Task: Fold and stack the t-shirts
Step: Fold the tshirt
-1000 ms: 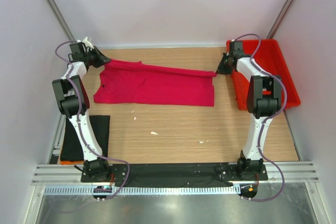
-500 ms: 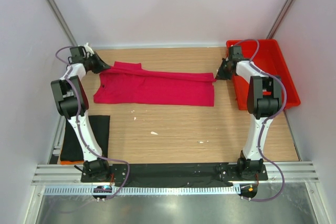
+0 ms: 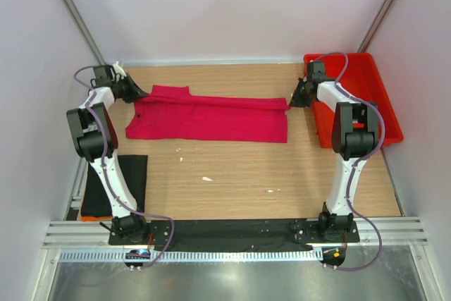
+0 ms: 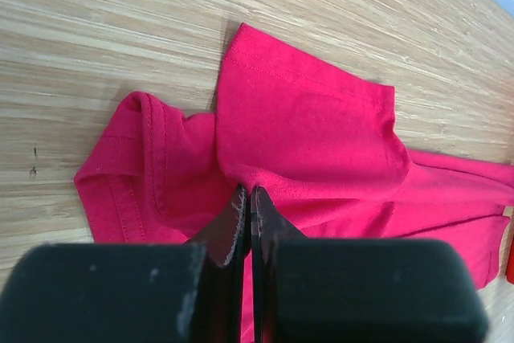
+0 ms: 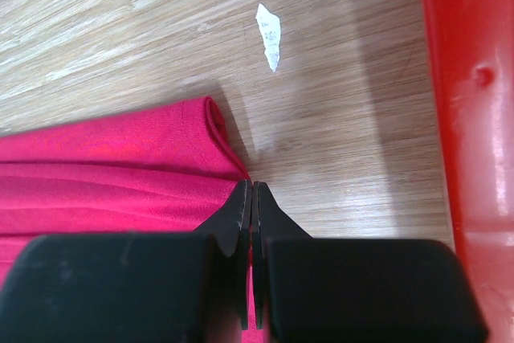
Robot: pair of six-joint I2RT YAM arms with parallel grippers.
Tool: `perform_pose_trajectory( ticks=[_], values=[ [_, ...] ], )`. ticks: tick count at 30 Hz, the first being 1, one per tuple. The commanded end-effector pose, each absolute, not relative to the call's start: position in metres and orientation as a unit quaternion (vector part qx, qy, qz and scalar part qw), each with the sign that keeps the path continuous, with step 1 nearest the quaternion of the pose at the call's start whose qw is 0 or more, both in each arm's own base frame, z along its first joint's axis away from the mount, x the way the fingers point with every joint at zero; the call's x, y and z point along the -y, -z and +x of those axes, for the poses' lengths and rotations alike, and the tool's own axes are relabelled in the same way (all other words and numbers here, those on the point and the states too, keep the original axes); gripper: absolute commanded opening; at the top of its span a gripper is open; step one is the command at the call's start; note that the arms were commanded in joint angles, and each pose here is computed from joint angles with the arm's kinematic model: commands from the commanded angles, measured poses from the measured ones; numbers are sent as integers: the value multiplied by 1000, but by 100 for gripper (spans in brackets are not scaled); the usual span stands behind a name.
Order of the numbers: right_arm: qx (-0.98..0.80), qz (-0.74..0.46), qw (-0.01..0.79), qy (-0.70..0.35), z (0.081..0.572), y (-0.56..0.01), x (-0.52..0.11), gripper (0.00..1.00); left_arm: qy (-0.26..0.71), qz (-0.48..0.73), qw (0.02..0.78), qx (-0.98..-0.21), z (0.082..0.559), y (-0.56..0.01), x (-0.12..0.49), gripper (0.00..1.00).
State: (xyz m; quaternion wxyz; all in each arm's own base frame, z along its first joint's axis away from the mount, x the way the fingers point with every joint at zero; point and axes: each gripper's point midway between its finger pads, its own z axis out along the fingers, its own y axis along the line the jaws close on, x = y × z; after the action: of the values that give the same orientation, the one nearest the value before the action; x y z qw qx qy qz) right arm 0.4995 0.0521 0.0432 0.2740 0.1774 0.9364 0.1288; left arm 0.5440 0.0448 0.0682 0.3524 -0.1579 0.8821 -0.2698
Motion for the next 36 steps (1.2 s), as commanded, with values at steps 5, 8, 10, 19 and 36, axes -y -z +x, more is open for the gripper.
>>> perform_pose_trajectory(
  ticks=[5,8,10,19,36],
  values=[
    [-923,176,319,-121,513,-75,-44,1,249,-160,368,-881,536,-92,-61,0],
    [-923,177,320,-121,516,-74,-44,1,246,-162,365,-883,530,-92,-61,0],
    [-923,177,319,-121,516,-73,-44,1,249,-159,364,-883,527,-92,-58,0],
    [-924,180,313,-123,516,-69,-45,1,243,-165,355,-887,520,-85,-61,0],
    [-926,141,340,-78,518,-116,-51,54,164,-241,376,-880,514,-126,-85,30]
  ],
)
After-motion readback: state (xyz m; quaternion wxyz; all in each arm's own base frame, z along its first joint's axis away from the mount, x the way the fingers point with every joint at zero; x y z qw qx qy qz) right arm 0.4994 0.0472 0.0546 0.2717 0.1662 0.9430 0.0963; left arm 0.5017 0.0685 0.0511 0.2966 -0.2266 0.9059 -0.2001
